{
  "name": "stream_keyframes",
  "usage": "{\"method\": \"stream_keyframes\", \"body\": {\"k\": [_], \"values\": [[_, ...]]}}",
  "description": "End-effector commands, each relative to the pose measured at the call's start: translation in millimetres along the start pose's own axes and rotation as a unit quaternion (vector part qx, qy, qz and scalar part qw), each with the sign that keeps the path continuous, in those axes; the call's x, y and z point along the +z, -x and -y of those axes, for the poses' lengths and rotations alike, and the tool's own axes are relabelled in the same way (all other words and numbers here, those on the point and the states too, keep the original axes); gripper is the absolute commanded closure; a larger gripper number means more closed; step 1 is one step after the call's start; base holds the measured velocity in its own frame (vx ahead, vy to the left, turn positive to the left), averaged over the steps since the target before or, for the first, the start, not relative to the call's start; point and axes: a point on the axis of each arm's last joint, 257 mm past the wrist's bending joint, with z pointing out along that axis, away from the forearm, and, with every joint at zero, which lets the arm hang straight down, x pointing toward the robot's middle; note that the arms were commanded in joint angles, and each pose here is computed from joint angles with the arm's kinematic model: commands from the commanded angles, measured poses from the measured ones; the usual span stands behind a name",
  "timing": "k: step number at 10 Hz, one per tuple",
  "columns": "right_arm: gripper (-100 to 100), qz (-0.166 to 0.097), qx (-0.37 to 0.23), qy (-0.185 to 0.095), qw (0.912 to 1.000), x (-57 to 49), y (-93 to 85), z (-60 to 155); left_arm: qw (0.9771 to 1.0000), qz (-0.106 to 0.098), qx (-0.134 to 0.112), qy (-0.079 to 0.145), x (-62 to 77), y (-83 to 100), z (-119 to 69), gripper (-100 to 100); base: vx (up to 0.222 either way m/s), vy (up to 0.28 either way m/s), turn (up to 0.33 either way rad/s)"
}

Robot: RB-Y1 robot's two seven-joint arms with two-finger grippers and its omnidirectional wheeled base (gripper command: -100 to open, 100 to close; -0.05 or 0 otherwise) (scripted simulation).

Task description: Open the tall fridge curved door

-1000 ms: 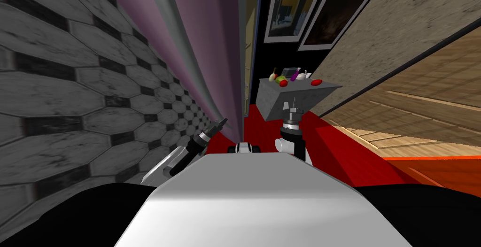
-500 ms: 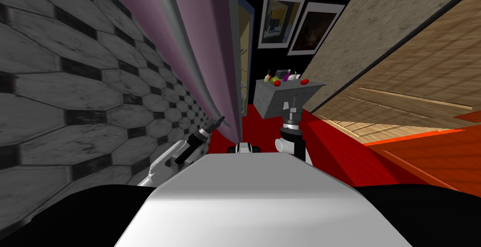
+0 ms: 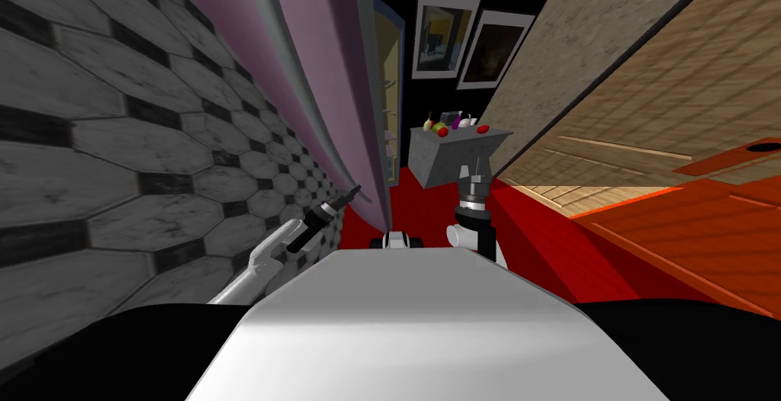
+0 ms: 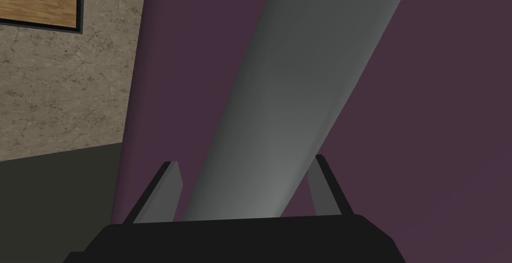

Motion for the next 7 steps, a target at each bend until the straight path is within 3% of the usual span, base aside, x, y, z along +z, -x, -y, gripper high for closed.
{"method": "stream_keyframes", "body": {"k": [1, 2, 3, 5, 7], "values": [[0, 0.0, 0.0, 0.0, 1.0, -0.1, 0.0, 0, 0.9998, -0.014, -0.008, 0.008, -5.4, -13.9, -21.8, 100, -0.029, 0.026, 0.032], [0, 0.0, 0.0, 0.0, 1.0, -0.1, 0.0, 0, 0.9998, -0.015, -0.009, 0.012, -6.1, -15.0, -24.9, 100, -0.006, -0.001, 0.006], [0, 0.0, 0.0, 0.0, 1.0, -0.1, 0.0, 0, 0.9999, -0.001, 0.005, -0.011, 5.7, 12.0, -25.8, 100, -0.196, 0.072, -0.249], [0, 0.0, 0.0, 0.0, 1.0, 0.0, 0.0, 0, 0.9999, -0.012, 0.0, -0.006, -0.6, 2.3, -41.1, 100, -0.169, 0.078, -0.11], [0, 0.0, 0.0, 0.0, 1.0, -0.1, 0.1, 0, 0.9998, -0.017, -0.003, 0.011, -5.2, -3.2, -58.2, 100, -0.012, -0.006, 0.039]]}}
